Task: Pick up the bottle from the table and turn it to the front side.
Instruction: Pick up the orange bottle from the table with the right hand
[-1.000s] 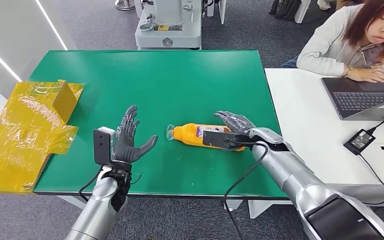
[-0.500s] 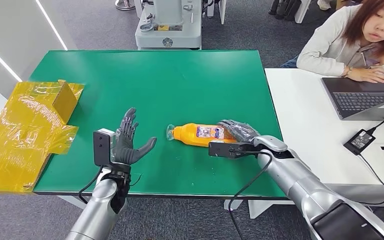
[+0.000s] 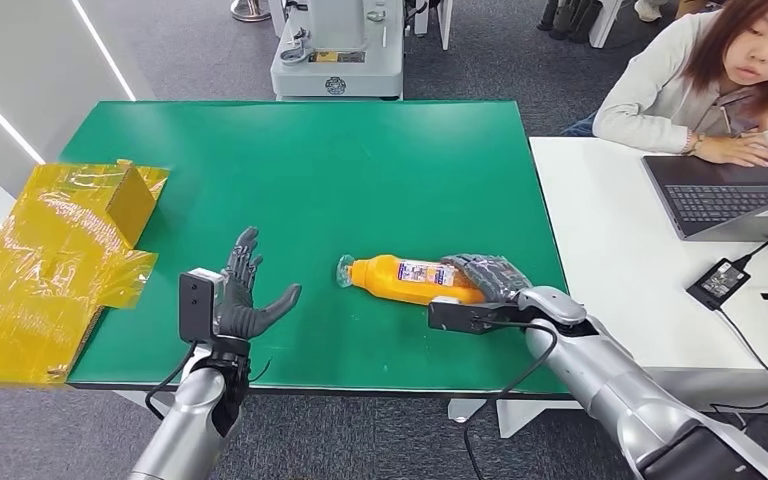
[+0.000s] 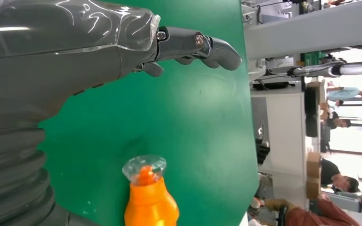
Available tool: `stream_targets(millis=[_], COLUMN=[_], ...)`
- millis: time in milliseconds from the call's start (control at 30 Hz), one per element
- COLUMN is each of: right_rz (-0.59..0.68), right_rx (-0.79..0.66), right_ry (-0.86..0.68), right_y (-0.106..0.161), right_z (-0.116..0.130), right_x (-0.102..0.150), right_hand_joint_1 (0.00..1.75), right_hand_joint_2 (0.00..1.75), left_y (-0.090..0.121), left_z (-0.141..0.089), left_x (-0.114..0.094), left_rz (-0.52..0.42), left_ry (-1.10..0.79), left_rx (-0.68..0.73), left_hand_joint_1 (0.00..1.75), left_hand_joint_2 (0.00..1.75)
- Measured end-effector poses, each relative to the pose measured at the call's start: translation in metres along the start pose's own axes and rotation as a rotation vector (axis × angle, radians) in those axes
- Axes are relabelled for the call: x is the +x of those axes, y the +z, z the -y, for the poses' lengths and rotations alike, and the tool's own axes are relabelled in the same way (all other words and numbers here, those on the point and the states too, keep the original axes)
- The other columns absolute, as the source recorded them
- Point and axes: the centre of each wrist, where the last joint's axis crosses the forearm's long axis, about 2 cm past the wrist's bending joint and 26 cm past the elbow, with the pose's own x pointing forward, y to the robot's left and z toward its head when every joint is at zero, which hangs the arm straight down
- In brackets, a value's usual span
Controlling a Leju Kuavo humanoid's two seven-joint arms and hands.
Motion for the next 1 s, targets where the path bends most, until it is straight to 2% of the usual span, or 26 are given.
stream_targets(millis=[167,300,433,533,633,833,1000], right_rz=[-0.002,0.033,0.177,0.269,0.331,0.39,0.418], right_rx=[-0.014,-0.054,-0.162,-0.258,-0.334,-0.464,-0.535], right_ry=[0.054,0.012,-0.251,-0.478,-0.633,-0.788,-0.864], right_y=[0.002,0.003,0.008,0.014,0.02,0.033,0.042], right_z=[-0.001,-0.006,-0.027,-0.043,-0.057,-0.083,-0.084], right_x=[-0.001,0.001,0.012,0.027,0.046,0.091,0.112], right_hand_joint_1=[1.75,1.75,1.75,1.75,1.75,1.75,1.75], right_hand_joint_2=[1.75,1.75,1.75,1.75,1.75,1.75,1.75], left_y=[0.003,0.009,0.015,0.015,0.014,0.006,0.0], left_z=[-0.008,-0.009,-0.008,-0.007,-0.005,-0.002,-0.001], left_x=[-0.005,-0.01,-0.013,-0.012,-0.01,-0.004,0.0], left_rz=[-0.015,-0.024,-0.025,-0.021,-0.016,-0.005,-0.014], left_ry=[0.016,0.022,0.015,0.015,0.019,0.017,0.03], left_rx=[0.023,0.024,0.025,0.029,0.03,0.016,-0.015], left_hand_joint_1=[0.0,0.0,0.0,0.0,0.0,0.0,0.0], left_hand_joint_2=[1.75,1.75,1.75,1.75,1.75,1.75,1.75])
